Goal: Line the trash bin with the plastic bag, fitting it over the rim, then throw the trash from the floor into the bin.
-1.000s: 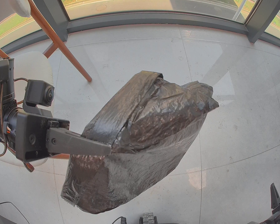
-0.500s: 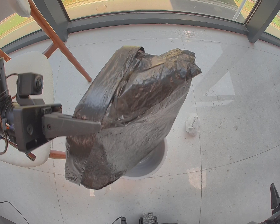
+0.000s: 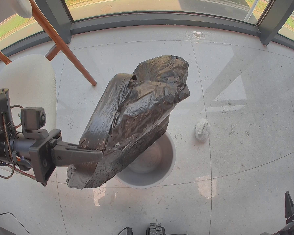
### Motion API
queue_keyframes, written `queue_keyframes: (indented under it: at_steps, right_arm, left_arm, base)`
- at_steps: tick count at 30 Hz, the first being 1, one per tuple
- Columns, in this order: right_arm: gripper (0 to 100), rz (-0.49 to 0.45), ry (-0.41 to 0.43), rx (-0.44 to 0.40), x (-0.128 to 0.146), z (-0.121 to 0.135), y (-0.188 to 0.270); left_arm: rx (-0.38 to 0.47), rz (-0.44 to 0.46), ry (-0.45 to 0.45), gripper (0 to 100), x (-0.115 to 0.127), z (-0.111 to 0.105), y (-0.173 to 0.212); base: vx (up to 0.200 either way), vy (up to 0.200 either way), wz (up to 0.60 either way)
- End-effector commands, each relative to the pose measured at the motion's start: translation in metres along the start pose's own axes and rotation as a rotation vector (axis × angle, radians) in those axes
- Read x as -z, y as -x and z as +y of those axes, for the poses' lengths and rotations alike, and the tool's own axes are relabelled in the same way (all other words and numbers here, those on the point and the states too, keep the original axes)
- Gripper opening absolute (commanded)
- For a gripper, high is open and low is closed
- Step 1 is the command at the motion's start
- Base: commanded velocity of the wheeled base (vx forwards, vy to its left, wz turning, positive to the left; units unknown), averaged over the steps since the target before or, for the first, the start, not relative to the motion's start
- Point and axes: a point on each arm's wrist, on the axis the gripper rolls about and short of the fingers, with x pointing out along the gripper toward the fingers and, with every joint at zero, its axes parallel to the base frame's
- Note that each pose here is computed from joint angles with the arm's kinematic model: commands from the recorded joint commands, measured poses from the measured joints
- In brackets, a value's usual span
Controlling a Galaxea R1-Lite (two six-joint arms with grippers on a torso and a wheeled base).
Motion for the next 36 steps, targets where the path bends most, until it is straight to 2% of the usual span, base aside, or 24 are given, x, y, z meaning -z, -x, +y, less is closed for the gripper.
queue_keyframes:
  at_steps: [1,2,4,5,7,10,12,13,16,17,18,20,25,28,32,34,35,36]
  right_arm:
    - [100,0.004,0.001,0.003,0.004,0.0,0.0]
    - [100,-0.01,0.004,0.0,0.002,0.0,0.0]
    - [100,-0.186,0.005,0.004,-0.036,0.0,0.008]
    - [100,-0.212,-0.005,-0.007,-0.054,0.0,0.006]
    - [100,-0.095,-0.047,-0.078,-0.061,0.0,-0.011]
    - [100,-0.087,-0.161,-0.244,-0.085,0.0,-0.016]
    - [100,0.031,-0.177,-0.346,-0.098,0.008,-0.039]
    - [100,0.071,-0.195,-0.379,-0.104,0.012,-0.048]
    - [100,0.177,-0.337,-0.431,-0.127,0.027,-0.074]
    - [100,0.177,-0.337,-0.431,-0.127,0.027,-0.074]
    - [100,0.229,-0.398,-0.469,-0.143,0.039,-0.095]
    - [100,0.281,-0.409,-0.519,-0.154,0.051,-0.117]
    - [100,0.366,-0.4,-0.606,-0.164,0.074,-0.16]
    - [100,0.369,-0.402,-0.634,-0.164,0.089,-0.19]
    - [100,0.325,-0.41,-0.669,-0.15,0.113,-0.239]
    - [100,0.312,-0.414,-0.675,-0.146,0.117,-0.248]
    - [100,0.26,-0.422,-0.69,-0.139,0.127,-0.269]
    - [0,0.248,-0.423,-0.693,-0.136,0.131,-0.276]
  left_arm:
    - [-0.003,0.013,0.024,0,0.007,-0.011,0.006]
    - [-0.005,0.018,0.035,0,0.009,-0.015,0.009]
    - [-0.006,0.03,0.055,0,0.013,-0.025,0.014]
    - [-0.008,0.035,0.064,0,0.014,-0.031,0.017]
    - [-0.012,0.041,0.076,0,0.015,-0.037,0.021]
    - [-0.012,0.036,0.065,0,0.012,-0.044,0.024]
    - [-0.013,0.03,0.056,0,0.011,-0.05,0.027]
    - [-0.013,0.03,0.056,0,0.009,-0.051,0.027]
    - [-0.031,0.041,0.079,0,0.008,-0.053,0.029]
    - [-0.031,0.041,0.079,0,0.008,-0.053,0.029]
    - [-0.048,0.043,0.088,0,0.005,-0.054,0.029]
    - [-0.066,0.044,0.095,0,0.003,-0.054,0.029]
    - [-0.089,0.065,0.104,0,0.004,-0.041,0.023]
    - [-0.095,0.088,0.072,0,0.007,-0.033,0.018]
    - [-0.116,0.107,0.035,0,0.012,-0.029,0.017]
    - [-0.131,0.107,0.035,0,0.012,-0.029,0.017]
    - [-0.168,0.112,0.031,0,0.013,-0.029,0.015]
    - [-0.18,0.115,0.028,0,0.013,-0.03,0.014]
  base:
    - [0.0,0.0,0.0]
    - [0.0,0.0,0.0]
    - [0.0,0.0,0.0]
    - [0.0,0.0,0.0]
    - [0.0,0.0,0.0]
    - [0.0,0.0,0.0]
    - [0.0,0.0,0.0]
    - [0.0,0.0,0.0]
    - [0.0,0.0,0.0]
    - [0.0,0.0,0.0]
    - [0.0,0.0,0.0]
    - [0.0,0.0,0.0]
    - [0.0,0.0,0.0]
    - [0.0,0.0,0.0]
    - [0.0,0.0,0.0]
    - [0.0,0.0,0.0]
    - [0.0,0.0,0.0]
    - [0.0,0.0,0.0]
